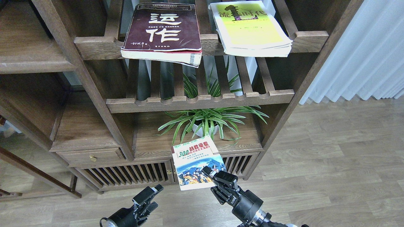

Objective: Organize books on shelf
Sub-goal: 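Lower the blue book and grasp it with the left gripper too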

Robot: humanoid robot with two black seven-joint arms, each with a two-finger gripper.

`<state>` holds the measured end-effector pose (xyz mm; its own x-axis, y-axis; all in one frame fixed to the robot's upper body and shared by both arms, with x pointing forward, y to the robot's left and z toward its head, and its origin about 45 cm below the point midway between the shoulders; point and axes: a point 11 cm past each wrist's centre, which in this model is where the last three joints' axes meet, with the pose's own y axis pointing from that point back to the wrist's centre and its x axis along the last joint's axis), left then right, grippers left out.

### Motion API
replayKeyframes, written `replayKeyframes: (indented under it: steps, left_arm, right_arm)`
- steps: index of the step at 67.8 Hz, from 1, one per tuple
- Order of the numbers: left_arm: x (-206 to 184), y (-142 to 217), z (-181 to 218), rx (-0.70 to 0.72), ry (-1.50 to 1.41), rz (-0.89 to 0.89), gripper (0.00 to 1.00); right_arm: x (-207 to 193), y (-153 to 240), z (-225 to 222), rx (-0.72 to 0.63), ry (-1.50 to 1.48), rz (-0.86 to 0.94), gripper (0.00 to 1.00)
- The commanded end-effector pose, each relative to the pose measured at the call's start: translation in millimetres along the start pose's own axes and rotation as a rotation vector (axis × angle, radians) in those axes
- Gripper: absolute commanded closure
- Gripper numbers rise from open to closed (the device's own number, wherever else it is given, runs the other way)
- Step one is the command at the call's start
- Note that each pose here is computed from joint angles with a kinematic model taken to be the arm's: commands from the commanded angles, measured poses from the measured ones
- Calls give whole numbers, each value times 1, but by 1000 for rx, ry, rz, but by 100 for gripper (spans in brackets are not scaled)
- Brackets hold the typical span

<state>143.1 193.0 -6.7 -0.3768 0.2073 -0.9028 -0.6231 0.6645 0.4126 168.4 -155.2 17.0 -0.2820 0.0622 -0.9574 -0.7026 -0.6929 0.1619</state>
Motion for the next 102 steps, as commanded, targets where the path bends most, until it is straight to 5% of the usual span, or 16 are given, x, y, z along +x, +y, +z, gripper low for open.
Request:
replayKeyframes:
  steps: [1, 55, 102]
  left_arm:
    - [-14, 5, -3, 0, 10, -48, 0]
    - [-60, -70, -40, 39, 84, -196, 0]
    - [-63, -81, -15, 14, 32, -175, 0]
  right_arm:
    - [3, 1, 0, 2, -2, 8, 97]
    - [-1, 0, 16, -38, -9, -10, 97]
    - [-1, 1, 22, -49, -7, -11, 97]
